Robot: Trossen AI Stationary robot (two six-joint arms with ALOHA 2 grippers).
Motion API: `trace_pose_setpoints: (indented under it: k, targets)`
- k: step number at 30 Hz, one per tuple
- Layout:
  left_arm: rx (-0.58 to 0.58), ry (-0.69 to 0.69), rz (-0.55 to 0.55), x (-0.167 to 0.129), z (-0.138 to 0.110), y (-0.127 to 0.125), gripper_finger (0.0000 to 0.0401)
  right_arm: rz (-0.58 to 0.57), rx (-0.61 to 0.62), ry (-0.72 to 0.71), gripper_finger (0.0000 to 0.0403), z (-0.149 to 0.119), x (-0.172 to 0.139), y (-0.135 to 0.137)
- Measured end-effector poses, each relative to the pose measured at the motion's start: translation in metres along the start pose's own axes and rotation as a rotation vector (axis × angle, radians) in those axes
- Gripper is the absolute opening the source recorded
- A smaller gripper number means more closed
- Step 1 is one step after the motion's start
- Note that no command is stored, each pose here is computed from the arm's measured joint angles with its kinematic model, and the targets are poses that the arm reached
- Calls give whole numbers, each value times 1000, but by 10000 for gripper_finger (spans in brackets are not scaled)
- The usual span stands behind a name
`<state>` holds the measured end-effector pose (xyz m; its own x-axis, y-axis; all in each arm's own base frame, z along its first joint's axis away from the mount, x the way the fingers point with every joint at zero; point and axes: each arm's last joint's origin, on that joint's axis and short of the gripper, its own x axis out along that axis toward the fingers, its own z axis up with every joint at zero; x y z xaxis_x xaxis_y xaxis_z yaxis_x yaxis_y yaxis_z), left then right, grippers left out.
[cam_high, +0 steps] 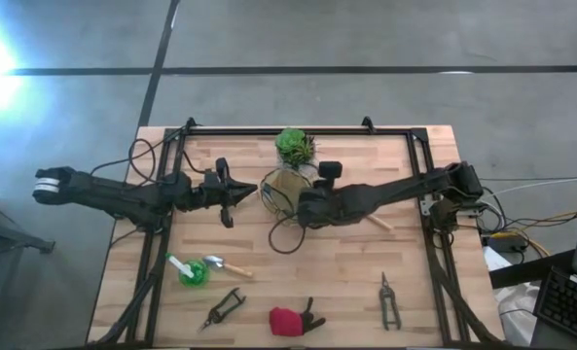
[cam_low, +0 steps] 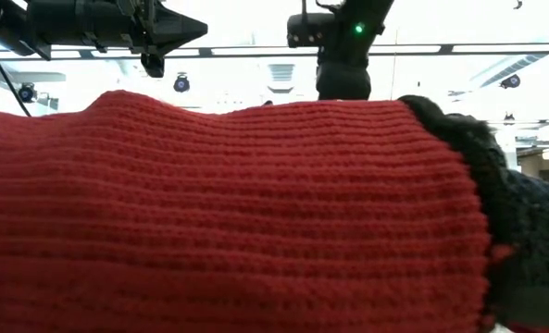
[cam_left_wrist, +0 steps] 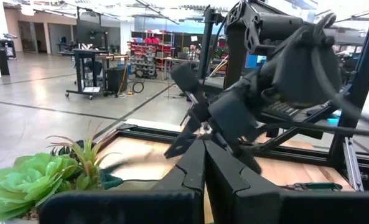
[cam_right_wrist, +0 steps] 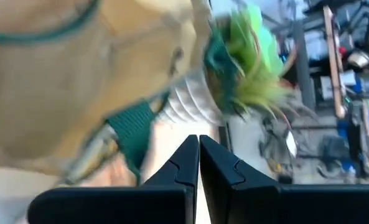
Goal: Pick & Place Garden tools in Gardening bag
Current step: Prepare the gardening bag
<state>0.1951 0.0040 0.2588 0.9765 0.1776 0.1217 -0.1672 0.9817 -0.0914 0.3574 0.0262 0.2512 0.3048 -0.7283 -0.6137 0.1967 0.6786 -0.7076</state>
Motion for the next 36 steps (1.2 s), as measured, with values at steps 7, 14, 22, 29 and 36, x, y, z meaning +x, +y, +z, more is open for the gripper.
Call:
trace_pose_setpoints:
  k: [7,14,22,29,36]
  targets:
    - [1,6,0,0,-1,0,9,-22,48,-4,8,-5,-11,-14]
    - [-8,10,1,0,-1,0,9,-18,105,-47,8,-9,-27,-33]
    - [-9,17,1,0,-2,0,9,63,173,-105,8,-27,-47,-56]
    - [-9,19,1,0,-2,0,9,377,156,-293,8,-49,-52,-52]
    - [-10,18,24,0,-2,1,9,700,134,-585,8,-70,-56,-41]
